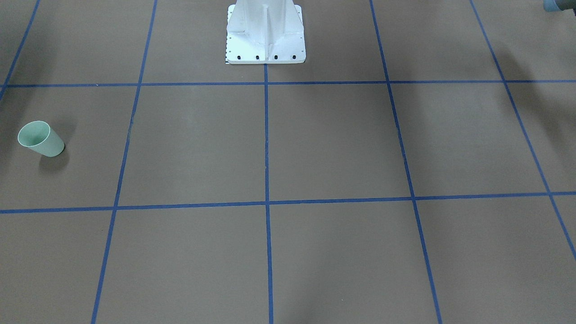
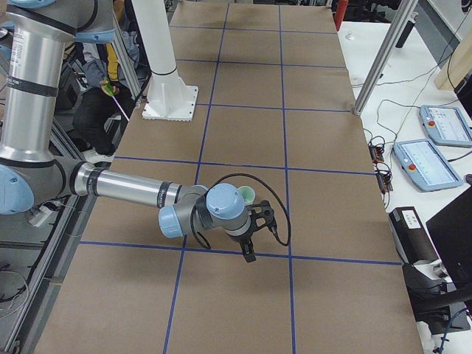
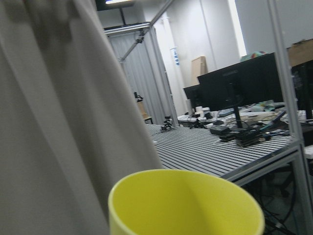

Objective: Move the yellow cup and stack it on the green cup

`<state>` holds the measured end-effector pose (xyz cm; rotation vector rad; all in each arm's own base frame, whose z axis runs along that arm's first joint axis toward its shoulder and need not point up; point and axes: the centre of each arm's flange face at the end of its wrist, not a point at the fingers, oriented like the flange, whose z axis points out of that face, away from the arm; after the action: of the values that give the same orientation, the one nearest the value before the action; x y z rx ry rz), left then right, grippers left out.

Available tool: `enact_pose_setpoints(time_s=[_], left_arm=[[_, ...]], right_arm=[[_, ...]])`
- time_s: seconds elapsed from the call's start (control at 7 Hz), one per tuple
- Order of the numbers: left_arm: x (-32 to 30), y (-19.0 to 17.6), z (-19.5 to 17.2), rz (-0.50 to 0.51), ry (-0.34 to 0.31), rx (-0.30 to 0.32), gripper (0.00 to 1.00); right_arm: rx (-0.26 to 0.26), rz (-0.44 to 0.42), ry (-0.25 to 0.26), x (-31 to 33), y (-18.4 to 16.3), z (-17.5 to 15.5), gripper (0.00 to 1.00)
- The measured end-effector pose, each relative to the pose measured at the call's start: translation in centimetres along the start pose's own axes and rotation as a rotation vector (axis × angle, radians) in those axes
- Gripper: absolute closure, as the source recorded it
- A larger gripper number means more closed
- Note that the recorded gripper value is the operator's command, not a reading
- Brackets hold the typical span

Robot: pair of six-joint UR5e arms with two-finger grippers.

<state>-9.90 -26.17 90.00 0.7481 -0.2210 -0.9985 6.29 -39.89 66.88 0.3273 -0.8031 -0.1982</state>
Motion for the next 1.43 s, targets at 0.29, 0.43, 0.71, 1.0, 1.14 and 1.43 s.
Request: enact_pose_setpoints(time_s=[0.29, 0.43, 0.71, 1.0, 1.14, 1.43], left_arm=[[8.1, -5.6, -0.4, 0.038, 0.256, -0.047, 0.88], [10.4, -9.2, -0.6, 0.092, 0.429, -0.067, 0.88], [12.8, -15.2, -2.2, 0.167, 0.824, -0.087, 0.9], [15.6, -18.9, -6.5, 0.223, 1.158, -0.061, 0.92], [17.5, -21.5, -9.9, 0.267, 1.322, -0.038, 0.97], [22.0, -27.5, -17.7, 0.387, 1.622, 0.044, 1.0]], right_arm=[[0.001, 0.001, -0.003, -0.1, 0.0, 0.0, 0.0], [0.002, 0.001, -0.008, -0.1, 0.0, 0.0, 0.0], [0.003, 0.001, -0.022, -0.3, 0.0, 0.0, 0.0], [0.007, 0.004, -0.033, -0.4, -0.4, -0.1, 0.0], [0.014, 0.019, -0.036, -0.7, -0.9, -0.4, 0.0], [0.035, 0.037, -0.044, -1.6, -1.9, -1.2, 0.0]])
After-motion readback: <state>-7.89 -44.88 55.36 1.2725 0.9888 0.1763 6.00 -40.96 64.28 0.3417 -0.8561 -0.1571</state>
